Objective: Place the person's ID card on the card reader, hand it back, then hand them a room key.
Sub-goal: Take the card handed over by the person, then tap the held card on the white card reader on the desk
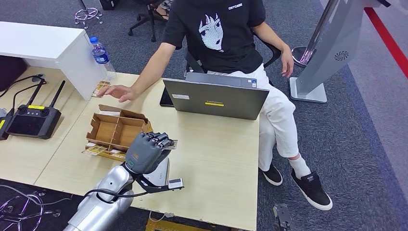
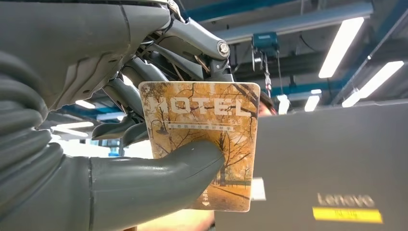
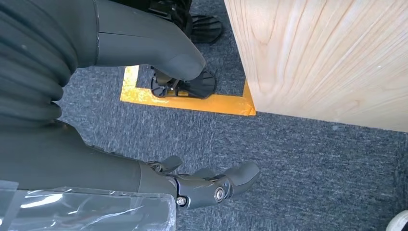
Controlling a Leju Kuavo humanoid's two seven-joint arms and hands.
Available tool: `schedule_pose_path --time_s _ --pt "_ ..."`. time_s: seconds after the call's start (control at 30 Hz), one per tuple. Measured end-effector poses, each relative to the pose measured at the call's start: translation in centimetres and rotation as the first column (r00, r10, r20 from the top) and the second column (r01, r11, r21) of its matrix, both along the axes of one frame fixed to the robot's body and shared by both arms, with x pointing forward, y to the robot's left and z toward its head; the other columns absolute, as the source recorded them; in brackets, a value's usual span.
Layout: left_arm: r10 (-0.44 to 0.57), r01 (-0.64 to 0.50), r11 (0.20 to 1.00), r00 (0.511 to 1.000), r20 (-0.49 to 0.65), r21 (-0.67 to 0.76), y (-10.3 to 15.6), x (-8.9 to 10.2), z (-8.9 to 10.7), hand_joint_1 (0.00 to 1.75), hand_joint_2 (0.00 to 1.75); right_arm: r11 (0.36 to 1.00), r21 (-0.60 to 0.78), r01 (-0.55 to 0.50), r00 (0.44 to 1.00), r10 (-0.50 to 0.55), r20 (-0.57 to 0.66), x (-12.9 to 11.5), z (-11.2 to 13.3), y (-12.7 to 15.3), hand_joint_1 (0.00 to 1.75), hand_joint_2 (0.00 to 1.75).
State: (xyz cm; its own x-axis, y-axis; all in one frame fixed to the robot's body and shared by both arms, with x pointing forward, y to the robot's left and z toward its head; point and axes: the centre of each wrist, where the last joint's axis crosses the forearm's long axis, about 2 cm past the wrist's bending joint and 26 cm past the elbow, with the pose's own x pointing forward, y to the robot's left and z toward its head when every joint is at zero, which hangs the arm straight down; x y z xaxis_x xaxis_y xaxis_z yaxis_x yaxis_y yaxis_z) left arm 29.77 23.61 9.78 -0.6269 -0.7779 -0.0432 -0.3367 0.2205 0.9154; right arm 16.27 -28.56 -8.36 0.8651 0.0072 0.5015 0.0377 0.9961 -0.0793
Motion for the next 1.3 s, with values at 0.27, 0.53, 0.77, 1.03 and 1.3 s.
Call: schedule_pose_path --time_s 0.27,0.53,0.77,1.03,1.3 --pt "0.079 -0.071 0.994 0.992 -0.102 0.081 0.6 -0.6 -3.0 1.75 1.75 1.000 -0.017 -0.015 1.000 0.015 -0.005 0.0 0.0 -0.1 0.00 1.75" --pt "0.129 -0.094 0.983 0.965 -0.227 0.159 1.6 -0.9 -5.8 1.75 1.75 0.999 -0.021 -0.025 1.000 0.025 -0.012 0.0 0.0 -0.1 0.00 1.75" --pt "0.154 -0.106 0.977 0.951 -0.267 0.184 1.9 -0.4 -6.4 1.75 1.75 0.999 -0.025 -0.037 0.999 0.036 -0.012 0.0 0.0 -0.1 0.00 1.75" --pt "0.112 -0.084 0.984 0.978 -0.177 0.160 1.6 -0.6 -6.3 1.75 1.75 0.998 -0.032 -0.047 0.999 0.047 -0.015 0.1 0.0 -0.2 0.00 1.75" --pt "0.157 -0.151 0.984 0.986 -0.050 0.099 1.8 1.4 -3.3 1.75 1.75 0.997 -0.044 -0.070 0.997 0.069 -0.024 0.3 0.1 -0.2 0.00 1.75"
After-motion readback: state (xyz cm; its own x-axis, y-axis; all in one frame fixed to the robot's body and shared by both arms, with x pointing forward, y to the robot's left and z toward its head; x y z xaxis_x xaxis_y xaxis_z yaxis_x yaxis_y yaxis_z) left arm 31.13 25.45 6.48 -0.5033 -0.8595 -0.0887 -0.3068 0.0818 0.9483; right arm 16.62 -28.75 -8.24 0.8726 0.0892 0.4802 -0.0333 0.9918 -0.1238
